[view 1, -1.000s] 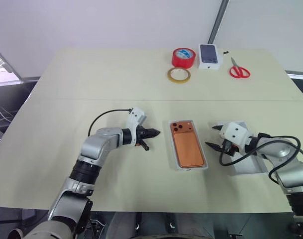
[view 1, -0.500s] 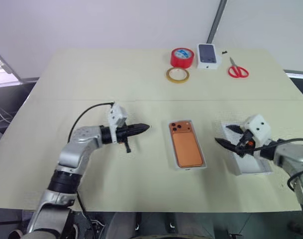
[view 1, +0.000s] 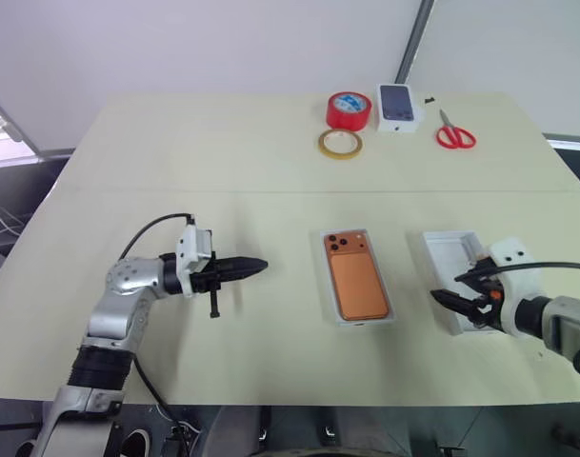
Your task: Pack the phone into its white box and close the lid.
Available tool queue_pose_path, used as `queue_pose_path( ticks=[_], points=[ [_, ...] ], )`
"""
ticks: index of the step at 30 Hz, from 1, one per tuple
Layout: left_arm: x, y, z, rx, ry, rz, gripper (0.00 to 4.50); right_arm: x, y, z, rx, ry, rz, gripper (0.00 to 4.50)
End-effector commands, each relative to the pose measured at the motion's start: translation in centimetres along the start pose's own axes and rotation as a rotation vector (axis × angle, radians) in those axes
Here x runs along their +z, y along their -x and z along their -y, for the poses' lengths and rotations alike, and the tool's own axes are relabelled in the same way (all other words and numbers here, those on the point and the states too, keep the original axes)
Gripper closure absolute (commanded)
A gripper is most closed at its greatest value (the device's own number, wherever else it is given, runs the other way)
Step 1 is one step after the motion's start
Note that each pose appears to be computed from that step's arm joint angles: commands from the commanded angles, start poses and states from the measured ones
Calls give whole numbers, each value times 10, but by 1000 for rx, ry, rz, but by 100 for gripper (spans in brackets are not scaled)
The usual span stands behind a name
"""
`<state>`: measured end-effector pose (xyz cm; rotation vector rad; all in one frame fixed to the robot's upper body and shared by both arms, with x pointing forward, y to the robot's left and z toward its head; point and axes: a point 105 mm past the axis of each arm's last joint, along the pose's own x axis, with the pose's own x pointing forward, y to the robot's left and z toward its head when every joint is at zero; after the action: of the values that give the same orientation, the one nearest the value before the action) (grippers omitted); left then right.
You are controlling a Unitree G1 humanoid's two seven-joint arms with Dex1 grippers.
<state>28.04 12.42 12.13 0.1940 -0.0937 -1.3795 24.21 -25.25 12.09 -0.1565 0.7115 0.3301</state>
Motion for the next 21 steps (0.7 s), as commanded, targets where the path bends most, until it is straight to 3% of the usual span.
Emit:
queue_pose_path(
  ticks=[1,6,19,21],
  points=[
    [4,0,4,-44,-48,0,450,4,6,0,-17,-31,-59,108],
    [2,-1,8,-74,-57,-7,450,5,-1,14,-72,-35,-123,108],
    [0,-6,16,-33,-57,9,450,4,-9,9,-56,14,-193,108],
    [-1,-7,17,-25,-57,10,450,0,-9,9,-65,13,-210,160]
  ],
)
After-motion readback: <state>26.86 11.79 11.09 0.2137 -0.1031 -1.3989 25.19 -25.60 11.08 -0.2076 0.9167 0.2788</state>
